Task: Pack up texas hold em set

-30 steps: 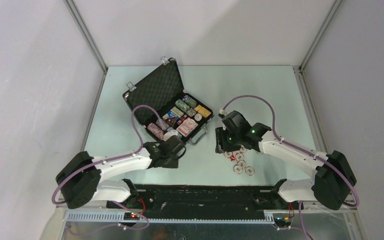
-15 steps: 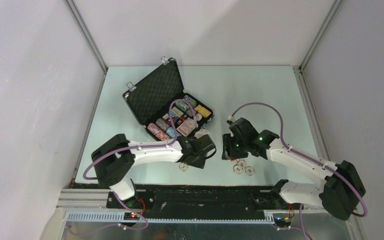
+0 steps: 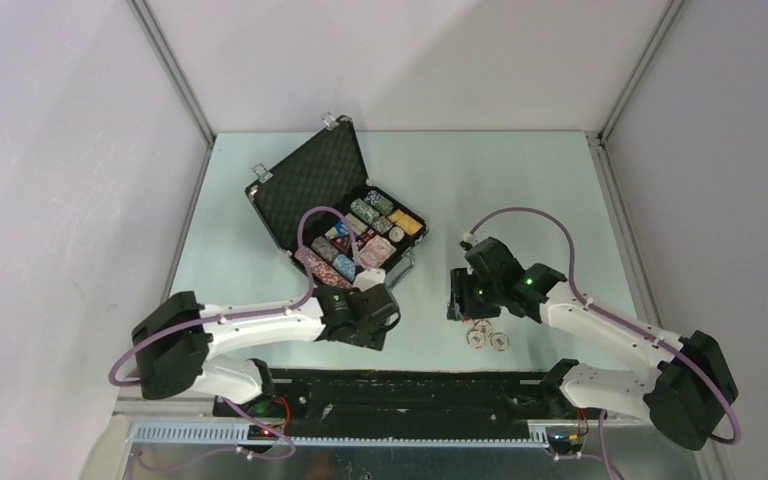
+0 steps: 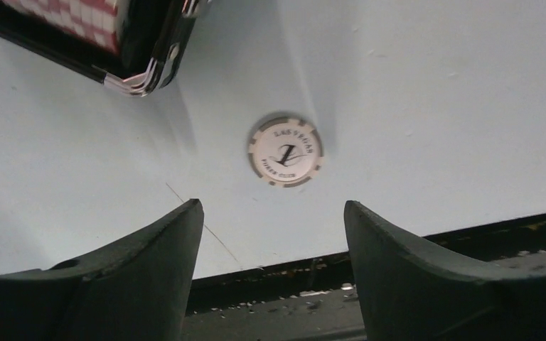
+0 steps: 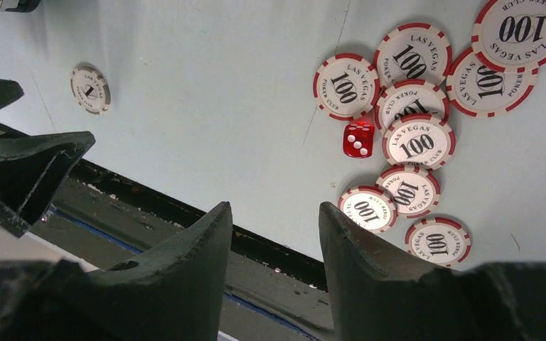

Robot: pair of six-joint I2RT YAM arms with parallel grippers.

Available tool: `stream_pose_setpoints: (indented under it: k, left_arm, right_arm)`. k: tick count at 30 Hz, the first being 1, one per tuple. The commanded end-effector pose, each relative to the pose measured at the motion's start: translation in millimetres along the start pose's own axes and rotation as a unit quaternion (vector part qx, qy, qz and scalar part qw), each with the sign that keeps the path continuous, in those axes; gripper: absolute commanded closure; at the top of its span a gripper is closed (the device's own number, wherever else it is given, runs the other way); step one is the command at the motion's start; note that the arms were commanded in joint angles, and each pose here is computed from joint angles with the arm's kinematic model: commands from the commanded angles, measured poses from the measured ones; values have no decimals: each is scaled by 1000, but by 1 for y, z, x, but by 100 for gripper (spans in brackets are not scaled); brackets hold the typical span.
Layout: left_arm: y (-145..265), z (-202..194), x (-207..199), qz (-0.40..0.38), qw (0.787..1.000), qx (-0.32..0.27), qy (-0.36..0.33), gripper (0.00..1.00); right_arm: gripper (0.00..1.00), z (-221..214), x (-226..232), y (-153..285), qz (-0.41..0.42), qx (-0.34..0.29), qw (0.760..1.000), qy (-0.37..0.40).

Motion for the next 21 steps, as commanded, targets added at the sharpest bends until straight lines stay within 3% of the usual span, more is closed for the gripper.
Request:
stream_pose_setpoints:
  k: [1,13,21]
  left_arm:
    - [-9,-4,0,-27,999,3,24,22]
    - [-26,1,-7,-27,999,31,-17,28]
    - [-33,3,-6,-1,999,32,-26,39]
  right_arm:
    - [48,4,4,0,13,-10,1000,-6]
    - [49,-1,5,-1,7,-4,1000,-8]
    - [49,-3,6,1,9,-7,1000,-10]
Point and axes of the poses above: each gripper's point midway between its finger pads, its own y axis back along the fingers, its own x axis along the line the jaws close on, z = x × y, the point moved 6 cm from there along y, back along the fingers, and after that the axes turned 5 degrees about -y, right-handed, at the moved point
